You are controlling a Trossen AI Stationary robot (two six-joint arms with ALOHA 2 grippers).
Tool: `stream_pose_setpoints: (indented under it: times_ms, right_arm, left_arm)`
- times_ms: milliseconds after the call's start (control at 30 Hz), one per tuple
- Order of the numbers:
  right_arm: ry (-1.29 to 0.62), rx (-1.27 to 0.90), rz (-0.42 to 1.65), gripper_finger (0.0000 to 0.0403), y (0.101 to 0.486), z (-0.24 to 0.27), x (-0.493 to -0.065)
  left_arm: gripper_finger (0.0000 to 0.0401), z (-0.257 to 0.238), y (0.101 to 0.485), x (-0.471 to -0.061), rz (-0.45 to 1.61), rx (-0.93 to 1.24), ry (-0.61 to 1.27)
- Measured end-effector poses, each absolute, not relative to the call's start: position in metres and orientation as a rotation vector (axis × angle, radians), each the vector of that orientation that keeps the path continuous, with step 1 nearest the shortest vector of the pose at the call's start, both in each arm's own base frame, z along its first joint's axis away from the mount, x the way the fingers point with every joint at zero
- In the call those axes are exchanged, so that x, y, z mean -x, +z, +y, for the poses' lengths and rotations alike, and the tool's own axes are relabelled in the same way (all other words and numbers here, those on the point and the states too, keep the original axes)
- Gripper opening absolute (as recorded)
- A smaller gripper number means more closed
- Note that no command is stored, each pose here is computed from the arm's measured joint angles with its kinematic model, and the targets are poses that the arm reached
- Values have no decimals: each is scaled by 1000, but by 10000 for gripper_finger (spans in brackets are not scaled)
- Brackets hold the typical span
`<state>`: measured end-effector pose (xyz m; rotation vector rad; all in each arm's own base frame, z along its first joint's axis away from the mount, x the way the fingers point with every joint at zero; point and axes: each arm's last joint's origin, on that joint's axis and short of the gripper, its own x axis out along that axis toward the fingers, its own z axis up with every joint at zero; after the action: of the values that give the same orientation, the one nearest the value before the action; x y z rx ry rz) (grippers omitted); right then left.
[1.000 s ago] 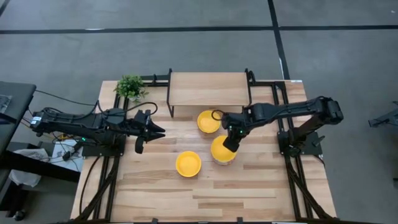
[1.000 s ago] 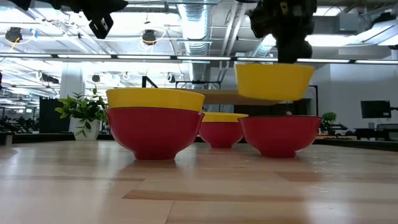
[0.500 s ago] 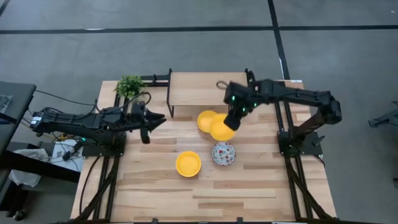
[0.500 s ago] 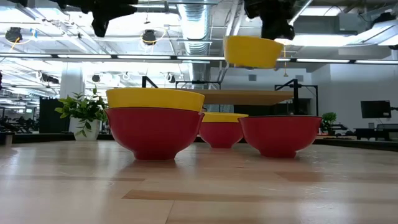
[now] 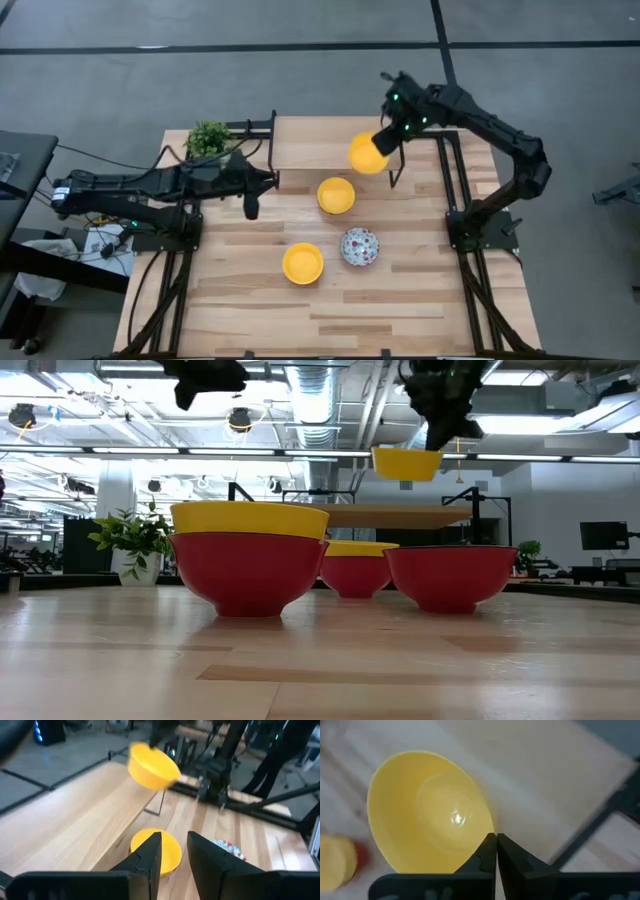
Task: Pick & Place Mini bowls
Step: Put the middle yellow bowl on the shelf
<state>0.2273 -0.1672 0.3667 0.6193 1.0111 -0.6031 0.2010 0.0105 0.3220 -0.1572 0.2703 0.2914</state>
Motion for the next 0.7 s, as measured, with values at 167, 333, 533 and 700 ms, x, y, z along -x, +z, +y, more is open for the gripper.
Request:
stream_pose_setpoints:
  times_ms: [167,333,533,700]
  right_arm:
    - [-692,-706,987,0,362,-196,-212]
    - [-717,-792,985,0,350,-217,-207]
    - [-683,-849,1036,0,330,-233,-214]
    - [-684,-864,1073,0,318,-239,-220]
  left_arm:
    - [92,16,323,-213,294,168,279]
    - [92,17,321,-215,307,168,265]
    - [92,17,322,-214,301,168,264]
    - [92,17,322,-214,302,168,263]
